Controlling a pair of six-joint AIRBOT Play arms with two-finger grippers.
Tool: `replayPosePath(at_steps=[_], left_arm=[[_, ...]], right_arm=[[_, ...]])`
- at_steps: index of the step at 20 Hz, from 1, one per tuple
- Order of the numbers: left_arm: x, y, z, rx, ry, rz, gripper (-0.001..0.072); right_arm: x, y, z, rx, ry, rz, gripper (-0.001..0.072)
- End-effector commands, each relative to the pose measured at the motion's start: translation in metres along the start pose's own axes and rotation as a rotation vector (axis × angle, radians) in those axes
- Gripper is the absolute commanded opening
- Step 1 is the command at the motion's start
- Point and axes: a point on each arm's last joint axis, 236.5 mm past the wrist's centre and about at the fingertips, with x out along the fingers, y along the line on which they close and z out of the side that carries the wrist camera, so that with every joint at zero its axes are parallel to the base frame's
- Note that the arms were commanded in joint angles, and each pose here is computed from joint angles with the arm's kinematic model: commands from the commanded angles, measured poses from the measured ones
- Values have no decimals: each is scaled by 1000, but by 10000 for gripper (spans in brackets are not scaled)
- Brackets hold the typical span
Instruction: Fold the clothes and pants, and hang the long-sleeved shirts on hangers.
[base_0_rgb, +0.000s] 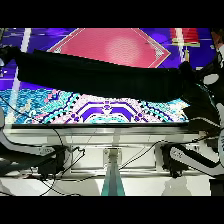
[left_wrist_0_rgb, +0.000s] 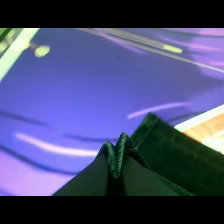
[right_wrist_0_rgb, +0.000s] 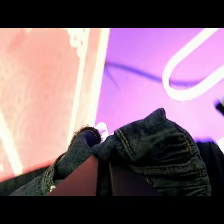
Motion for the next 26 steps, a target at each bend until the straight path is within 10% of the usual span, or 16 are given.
replayPosePath(at_steps=[1,2,9,12,16,18,21,26], left_arm=[[14,-14,5,12,-53,-2,677],[14,-14,7,11,-57,-2,703],[-29,9,11,-79,64,-20,691],[-64,62,-23,-291,247,25,325],[-120,101,-109,-519,611,57,226],[-134,103,-139,-568,704,56,260],[-116,90,-146,-688,636,18,703],[-68,65,-151,-853,511,-63,700]], right_arm=[[19,6,16,-9,-97,9,570],[20,5,14,-9,-87,7,710],[18,5,-5,-57,2,-2,690],[15,9,-18,-180,79,2,690],[6,24,-26,-335,170,39,690],[2,30,-23,-354,178,51,690],[0,36,-18,-369,171,60,689],[1,41,-23,-401,178,70,689]])
